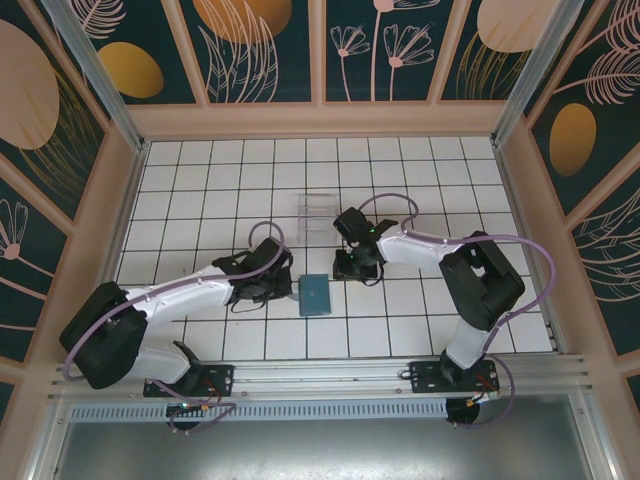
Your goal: Take the credit cards out of the card holder
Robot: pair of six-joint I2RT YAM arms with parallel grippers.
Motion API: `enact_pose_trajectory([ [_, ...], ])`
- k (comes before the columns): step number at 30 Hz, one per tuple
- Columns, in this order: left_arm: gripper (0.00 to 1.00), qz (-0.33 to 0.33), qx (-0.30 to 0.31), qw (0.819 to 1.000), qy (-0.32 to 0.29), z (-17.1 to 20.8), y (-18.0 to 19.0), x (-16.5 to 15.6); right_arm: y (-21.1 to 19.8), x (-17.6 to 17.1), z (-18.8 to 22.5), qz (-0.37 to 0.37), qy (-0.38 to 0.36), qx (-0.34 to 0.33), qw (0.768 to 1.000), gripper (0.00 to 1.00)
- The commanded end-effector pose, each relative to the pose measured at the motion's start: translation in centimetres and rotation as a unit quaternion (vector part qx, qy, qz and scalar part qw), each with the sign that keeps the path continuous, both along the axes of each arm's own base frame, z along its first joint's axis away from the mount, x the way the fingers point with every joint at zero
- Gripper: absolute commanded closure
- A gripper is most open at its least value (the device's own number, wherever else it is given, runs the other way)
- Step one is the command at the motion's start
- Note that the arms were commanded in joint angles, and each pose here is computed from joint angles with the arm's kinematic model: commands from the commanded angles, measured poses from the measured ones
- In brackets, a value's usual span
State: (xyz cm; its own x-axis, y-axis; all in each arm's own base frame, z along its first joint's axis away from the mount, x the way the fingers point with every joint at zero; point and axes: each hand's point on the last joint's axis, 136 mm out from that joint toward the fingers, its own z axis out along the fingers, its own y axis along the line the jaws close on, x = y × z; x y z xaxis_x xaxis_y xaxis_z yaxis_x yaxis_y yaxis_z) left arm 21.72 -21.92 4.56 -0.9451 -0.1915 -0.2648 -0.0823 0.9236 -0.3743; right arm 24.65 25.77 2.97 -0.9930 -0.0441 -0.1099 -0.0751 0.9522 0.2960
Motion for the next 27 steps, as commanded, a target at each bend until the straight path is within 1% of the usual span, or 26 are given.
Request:
enact_pose_trajectory([
  [1,0.93,0.007,-0.055,0.998,0.01,-0.2,-0.9,-0.1,-0.5,0.1,1.7,-0.008,-0.017,-0.047,0.999,0.6],
  [3,0.93,0.005,-0.062,0.998,0.014,-0.6,-0.8,-0.4,0.1,0.1,2.4,-0.01,-0.019,-0.054,0.998,0.53],
  [5,0.93,0.005,-0.071,0.997,0.016,-1.0,-0.7,-0.5,1.3,0.0,2.9,-0.008,-0.017,-0.045,0.999,0.45],
  [7,0.93,0.006,-0.082,0.996,0.018,-1.4,-0.7,-0.6,2.8,-0.5,3.1,-0.001,-0.008,-0.032,0.999,0.31],
  [10,0.93,0.007,-0.092,0.996,0.021,-2.1,-0.4,-0.9,4.7,-1.5,2.8,0.01,0.009,-0.026,1.0,0.15],
  [11,0.93,0.009,-0.098,0.995,0.022,-2.2,-0.4,-1.0,5.1,-1.8,2.5,0.013,0.014,-0.031,0.999,0.08],
  [13,0.93,0.013,-0.112,0.993,0.024,-2.6,-0.2,-1.2,5.6,-2.4,2.0,0.02,0.022,-0.045,0.999,0.05],
  [17,0.92,0.013,-0.132,0.991,0.027,-3.0,0.0,-1.5,5.7,-3.7,0.6,0.027,0.039,-0.078,0.996,0.04],
  [23,0.93,0.001,-0.135,0.99,0.029,-3.5,-0.1,-1.9,5.4,-4.7,-0.9,0.033,0.055,-0.109,0.992,0.03],
  [27,0.93,-0.005,-0.131,0.991,0.029,-3.6,-0.1,-2.0,4.9,-4.9,-1.1,0.03,0.054,-0.126,0.99,0.03],
])
